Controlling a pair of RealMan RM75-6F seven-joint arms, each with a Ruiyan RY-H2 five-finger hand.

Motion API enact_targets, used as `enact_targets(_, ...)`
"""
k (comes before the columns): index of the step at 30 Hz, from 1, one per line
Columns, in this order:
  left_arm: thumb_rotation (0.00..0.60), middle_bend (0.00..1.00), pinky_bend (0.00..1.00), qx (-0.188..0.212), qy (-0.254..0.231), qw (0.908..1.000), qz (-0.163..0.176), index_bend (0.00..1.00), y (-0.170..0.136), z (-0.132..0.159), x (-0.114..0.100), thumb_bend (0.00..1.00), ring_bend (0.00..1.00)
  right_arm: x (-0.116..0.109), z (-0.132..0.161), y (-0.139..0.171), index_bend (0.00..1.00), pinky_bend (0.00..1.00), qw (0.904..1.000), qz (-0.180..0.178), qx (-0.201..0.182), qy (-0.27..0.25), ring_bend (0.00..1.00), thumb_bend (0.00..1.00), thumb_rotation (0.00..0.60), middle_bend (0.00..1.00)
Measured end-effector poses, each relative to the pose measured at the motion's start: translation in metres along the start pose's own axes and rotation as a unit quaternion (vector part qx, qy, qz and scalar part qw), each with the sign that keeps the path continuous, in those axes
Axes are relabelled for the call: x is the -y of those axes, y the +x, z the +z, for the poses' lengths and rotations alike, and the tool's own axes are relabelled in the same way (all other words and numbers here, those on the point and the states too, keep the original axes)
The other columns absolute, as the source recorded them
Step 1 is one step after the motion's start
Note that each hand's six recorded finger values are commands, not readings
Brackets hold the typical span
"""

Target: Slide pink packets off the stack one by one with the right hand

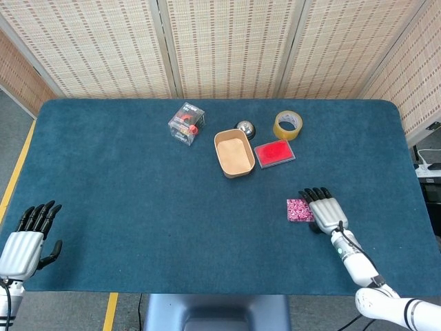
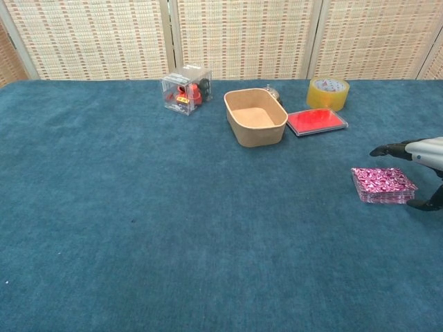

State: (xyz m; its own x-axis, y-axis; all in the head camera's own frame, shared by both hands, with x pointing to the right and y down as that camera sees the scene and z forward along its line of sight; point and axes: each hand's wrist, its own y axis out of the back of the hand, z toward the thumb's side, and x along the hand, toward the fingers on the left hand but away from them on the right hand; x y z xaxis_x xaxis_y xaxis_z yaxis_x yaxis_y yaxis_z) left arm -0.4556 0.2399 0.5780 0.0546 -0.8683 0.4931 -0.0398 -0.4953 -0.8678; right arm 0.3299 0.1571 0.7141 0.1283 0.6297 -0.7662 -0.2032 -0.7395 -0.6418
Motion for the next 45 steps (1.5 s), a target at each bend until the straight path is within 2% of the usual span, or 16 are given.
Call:
enact_targets(9, 0.600, 0.00, 0.06, -0.002, 0.004, 1.0000, -0.002, 0.00, 0.001, -0.001, 0.000, 0.45, 0.00, -0.003, 0.005, -0.011, 0.16, 0.00, 0.9999, 0.013, 0.000, 0.002, 0.00, 0.28, 0.600, 0.12)
enact_targets(19, 0.600, 0.00, 0.06, -0.003, 0.004, 1.0000, 0.000, 0.00, -0.001, -0.001, -0.001, 0.45, 0.00, -0.008, 0.012, -0.016, 0.18, 0.00, 0.9999, 0.012, -0.002, 0.002, 0.00, 0.28, 0.600, 0.14)
enact_targets(23, 0.600, 0.00, 0.06, -0.003, 0.004, 1.0000, -0.002, 0.00, -0.001, -0.001, 0.000, 0.45, 0.00, -0.011, 0.016, -0.017, 0.22, 0.00, 0.9999, 0.010, -0.006, 0.006, 0.00, 0.28, 0.600, 0.17)
enact_targets(42, 0.600, 0.00, 0.06, 0.000, 0.003, 1.0000, -0.009, 0.00, -0.001, 0.001, 0.001, 0.45, 0.00, -0.015, 0.027, -0.018, 0.33, 0.00, 0.9999, -0.002, 0.005, 0.016, 0.10, 0.28, 0.600, 0.26)
enact_targets(45, 0.600, 0.00, 0.06, 0.000, 0.004, 1.0000, -0.009, 0.00, -0.002, 0.001, 0.001, 0.46, 0.00, -0.016, 0.029, -0.018, 0.39, 0.02, 0.9998, -0.005, 0.005, 0.016, 0.15, 0.28, 0.600, 0.31)
